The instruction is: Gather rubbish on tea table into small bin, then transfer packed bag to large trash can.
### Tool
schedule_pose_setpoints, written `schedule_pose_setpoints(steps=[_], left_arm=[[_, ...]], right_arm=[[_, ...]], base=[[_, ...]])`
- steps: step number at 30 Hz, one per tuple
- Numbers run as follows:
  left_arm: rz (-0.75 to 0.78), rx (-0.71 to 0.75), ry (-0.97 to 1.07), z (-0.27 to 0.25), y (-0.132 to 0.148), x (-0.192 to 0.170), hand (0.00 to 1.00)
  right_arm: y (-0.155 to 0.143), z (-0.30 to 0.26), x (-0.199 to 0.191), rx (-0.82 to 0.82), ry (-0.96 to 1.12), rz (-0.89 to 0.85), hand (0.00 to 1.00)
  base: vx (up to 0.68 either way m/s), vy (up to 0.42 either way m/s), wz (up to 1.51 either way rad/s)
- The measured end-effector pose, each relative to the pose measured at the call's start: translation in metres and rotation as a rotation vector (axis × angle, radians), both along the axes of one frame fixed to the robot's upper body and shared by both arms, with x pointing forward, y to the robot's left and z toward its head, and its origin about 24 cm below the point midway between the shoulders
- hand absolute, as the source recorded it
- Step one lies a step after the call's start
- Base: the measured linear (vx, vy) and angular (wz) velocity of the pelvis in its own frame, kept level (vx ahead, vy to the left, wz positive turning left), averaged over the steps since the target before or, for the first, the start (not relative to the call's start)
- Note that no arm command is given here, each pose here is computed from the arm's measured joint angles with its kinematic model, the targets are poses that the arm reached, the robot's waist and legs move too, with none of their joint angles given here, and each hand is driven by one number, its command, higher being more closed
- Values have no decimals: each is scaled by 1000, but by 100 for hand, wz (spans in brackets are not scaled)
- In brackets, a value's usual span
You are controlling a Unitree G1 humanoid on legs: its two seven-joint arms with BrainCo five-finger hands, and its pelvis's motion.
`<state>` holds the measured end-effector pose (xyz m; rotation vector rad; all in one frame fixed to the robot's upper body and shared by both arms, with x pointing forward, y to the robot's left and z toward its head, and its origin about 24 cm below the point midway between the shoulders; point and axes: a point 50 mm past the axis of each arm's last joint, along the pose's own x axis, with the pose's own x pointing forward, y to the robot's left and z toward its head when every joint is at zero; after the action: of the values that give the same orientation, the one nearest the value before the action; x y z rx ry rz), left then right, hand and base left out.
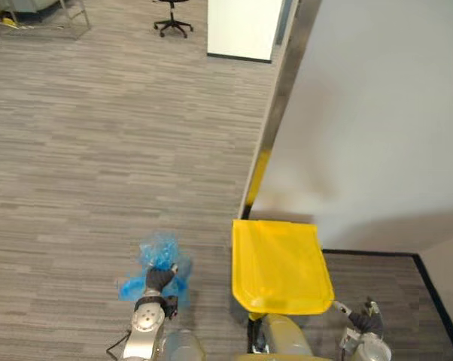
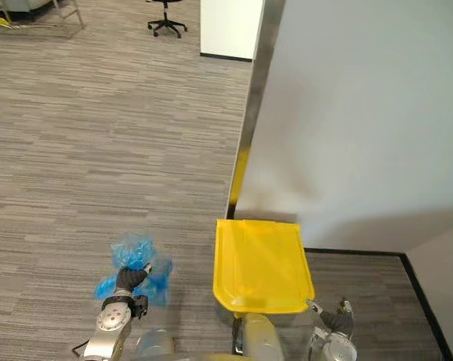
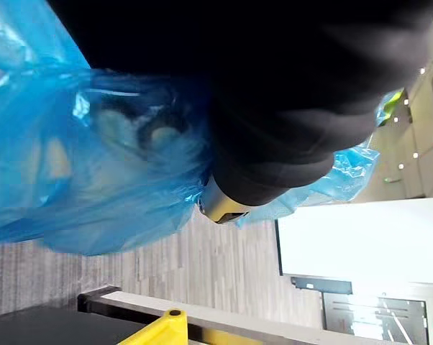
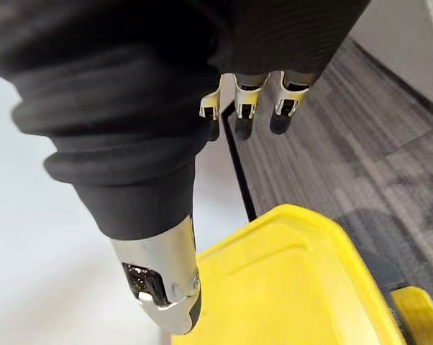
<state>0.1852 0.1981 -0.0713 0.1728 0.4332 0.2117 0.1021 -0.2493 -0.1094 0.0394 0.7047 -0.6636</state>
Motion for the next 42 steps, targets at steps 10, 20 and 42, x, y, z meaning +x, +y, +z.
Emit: schedule_pose_setpoints(steps=[10,20,42], left_arm=[[18,-74,-16,1,-20,-6,100],[23,-88,5,-4,-21,-14,100],[17,-23,44,-10,-6,-8,100]], right_arm=[[1,10,29,-76,-41,148,0],[17,6,34,-57,-35,156,0],[20,3,40,-26,-38,112,0]], base=[[-166,-163,-45],[-117,109,0],[-27,49,-5]])
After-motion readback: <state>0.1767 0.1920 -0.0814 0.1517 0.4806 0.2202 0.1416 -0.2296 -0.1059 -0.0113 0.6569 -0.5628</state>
